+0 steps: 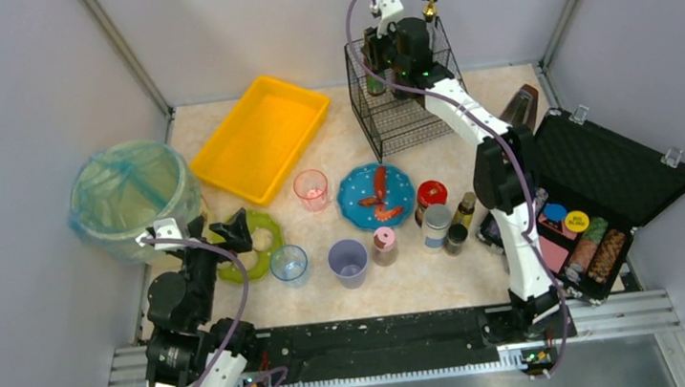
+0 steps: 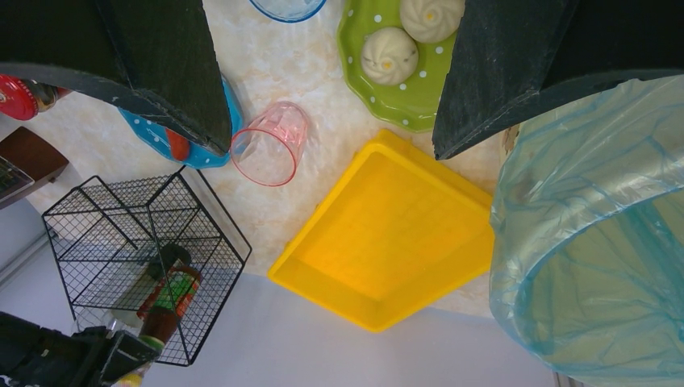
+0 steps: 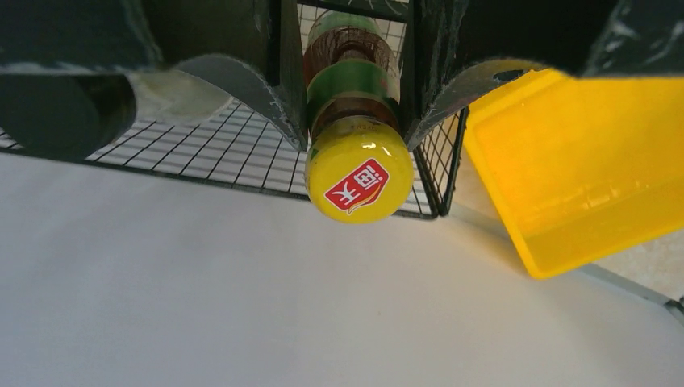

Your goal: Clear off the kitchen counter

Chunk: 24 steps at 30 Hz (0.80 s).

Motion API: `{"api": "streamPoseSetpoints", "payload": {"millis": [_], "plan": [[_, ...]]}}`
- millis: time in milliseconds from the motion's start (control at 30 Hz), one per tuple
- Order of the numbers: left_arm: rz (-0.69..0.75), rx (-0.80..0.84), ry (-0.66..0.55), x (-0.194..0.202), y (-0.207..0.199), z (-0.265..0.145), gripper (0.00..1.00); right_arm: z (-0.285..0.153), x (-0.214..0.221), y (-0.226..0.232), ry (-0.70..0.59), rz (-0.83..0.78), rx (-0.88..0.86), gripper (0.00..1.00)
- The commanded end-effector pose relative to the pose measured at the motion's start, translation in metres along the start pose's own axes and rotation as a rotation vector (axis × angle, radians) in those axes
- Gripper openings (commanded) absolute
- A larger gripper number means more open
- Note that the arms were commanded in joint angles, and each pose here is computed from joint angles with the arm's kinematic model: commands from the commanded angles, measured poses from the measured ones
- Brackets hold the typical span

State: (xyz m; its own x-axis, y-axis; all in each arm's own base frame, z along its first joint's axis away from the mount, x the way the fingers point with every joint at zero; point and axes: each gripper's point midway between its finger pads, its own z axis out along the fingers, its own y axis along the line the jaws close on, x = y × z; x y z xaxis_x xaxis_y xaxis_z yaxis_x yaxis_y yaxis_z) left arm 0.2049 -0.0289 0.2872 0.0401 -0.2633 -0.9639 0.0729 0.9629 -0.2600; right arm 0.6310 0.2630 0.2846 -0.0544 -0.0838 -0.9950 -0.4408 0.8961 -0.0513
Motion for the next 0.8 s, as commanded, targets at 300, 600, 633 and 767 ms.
{"api": "streamPoseSetpoints", "payload": {"millis": [300,600,633,767], "plan": [[0.006,0.009,-0.042,-0.010,-0.001,-0.004,0.99,-0.001,-0.011,-0.002,-0.062,0.020,0.049,0.18],[0.006,0.010,-0.043,-0.010,-0.001,-0.005,0.99,0.000,0.011,-0.009,0.003,0.020,0.067,0.60],[0.005,0.009,-0.044,-0.010,-0.001,-0.005,0.99,-0.001,0.009,-0.008,0.002,0.020,0.066,0.66],[0.004,0.008,-0.051,-0.012,0.000,-0.006,0.99,-0.007,-0.005,-0.007,-0.007,0.018,0.058,0.79]]}}
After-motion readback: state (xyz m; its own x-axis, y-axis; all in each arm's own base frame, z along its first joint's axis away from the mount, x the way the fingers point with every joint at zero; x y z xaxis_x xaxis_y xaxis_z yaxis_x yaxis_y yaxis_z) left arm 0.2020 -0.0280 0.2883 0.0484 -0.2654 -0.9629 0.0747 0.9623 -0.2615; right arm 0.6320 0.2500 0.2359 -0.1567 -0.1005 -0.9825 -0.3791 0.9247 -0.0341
